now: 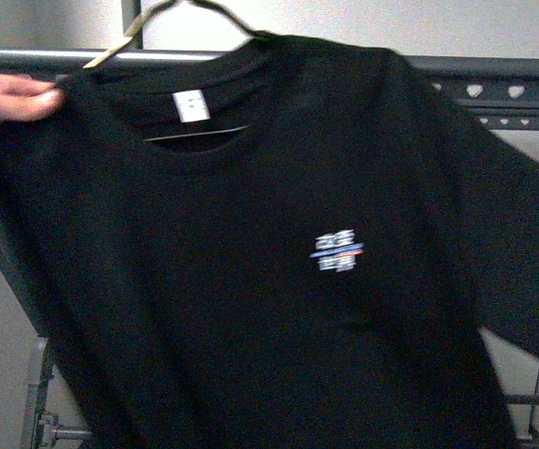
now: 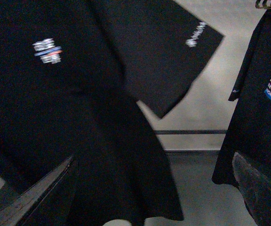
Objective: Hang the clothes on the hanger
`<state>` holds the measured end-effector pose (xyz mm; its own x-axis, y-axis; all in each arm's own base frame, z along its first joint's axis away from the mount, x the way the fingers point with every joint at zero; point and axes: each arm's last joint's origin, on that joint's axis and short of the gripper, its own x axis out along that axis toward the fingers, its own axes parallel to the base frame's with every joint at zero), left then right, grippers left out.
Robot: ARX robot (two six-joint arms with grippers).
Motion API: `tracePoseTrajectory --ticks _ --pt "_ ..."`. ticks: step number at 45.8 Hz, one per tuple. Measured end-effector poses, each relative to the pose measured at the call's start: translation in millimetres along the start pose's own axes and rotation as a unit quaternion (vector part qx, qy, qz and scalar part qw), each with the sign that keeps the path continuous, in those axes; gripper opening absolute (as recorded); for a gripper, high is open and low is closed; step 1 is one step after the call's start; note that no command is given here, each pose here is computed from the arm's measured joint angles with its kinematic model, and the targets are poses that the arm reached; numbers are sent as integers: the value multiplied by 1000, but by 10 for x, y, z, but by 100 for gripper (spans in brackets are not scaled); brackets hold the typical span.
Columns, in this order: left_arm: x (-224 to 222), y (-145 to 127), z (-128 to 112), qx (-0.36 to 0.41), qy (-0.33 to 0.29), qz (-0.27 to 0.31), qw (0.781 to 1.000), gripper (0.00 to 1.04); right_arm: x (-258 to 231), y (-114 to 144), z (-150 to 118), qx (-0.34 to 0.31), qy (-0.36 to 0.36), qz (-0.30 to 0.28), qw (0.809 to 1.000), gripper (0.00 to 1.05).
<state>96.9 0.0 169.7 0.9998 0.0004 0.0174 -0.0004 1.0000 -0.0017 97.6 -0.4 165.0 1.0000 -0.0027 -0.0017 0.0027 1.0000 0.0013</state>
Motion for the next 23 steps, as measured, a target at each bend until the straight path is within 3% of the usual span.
tracePoseTrajectory --ticks 20,23 --pt "0 0 1 0 0 -1 1000 98 0 0 0 0 0 0 1000 97" --pt "11 8 -9 -2 37 -37 999 98 0 0 0 0 0 0 1000 97"
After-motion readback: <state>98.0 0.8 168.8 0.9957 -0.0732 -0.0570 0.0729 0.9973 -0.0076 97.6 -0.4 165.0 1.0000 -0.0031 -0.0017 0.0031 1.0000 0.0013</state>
